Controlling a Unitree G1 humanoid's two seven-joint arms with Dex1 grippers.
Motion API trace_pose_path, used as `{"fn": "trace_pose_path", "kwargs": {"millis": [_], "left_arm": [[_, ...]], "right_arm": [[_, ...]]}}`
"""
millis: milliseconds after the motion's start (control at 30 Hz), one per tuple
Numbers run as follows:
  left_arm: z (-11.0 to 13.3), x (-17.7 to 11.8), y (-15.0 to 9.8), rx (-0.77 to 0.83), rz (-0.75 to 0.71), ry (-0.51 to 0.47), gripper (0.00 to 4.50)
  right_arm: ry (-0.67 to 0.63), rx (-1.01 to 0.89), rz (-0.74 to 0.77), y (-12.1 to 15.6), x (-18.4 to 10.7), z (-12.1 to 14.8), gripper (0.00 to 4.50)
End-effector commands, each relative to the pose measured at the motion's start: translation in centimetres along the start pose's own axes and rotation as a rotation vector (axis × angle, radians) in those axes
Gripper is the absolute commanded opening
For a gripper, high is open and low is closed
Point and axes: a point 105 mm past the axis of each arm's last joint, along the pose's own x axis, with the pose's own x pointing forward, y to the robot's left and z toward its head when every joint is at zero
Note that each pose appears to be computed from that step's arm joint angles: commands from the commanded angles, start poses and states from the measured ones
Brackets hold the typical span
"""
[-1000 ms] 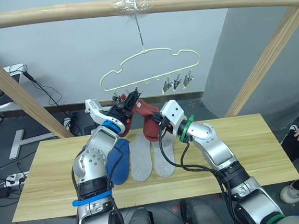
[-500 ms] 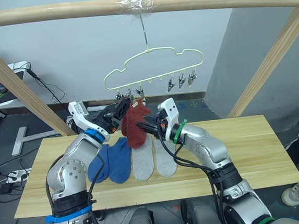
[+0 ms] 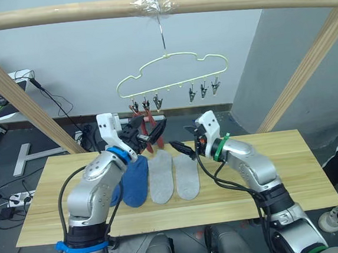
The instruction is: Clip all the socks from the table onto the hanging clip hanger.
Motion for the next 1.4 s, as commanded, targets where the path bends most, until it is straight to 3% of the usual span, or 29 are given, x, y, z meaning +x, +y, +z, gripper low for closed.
{"fn": "trace_pose_path", "kwargs": {"millis": [33,167,433,667,1400], "left_arm": [[0.9,1.0,-0.4,0.082,0.008,-0.066,3.63],[0.5,2.6,-0.3,0.131,0.047,-0.085,2.5],[-1.2,3.9,0.2,0.164,0.106,-0.067,2.5],[-0.8,4.9,1.2,0.2,0.158,-0.1,2.5],[0.6,7.1,1.0,0.256,0.133,-0.156,2.5]], "right_arm": [[-0.088,-0.068,0.004,-0.5,-1.6,2.7,4.5],[-0.101,-0.13,0.013,-0.6,-2.9,3.7,4.5],[-0.17,-0.145,-0.001,-0.3,-3.6,6.1,4.5],[-0.258,-0.187,0.068,1.5,-4.5,9.0,4.5],[-0.286,-0.216,0.092,1.7,-4.9,11.1,4.5]]}}
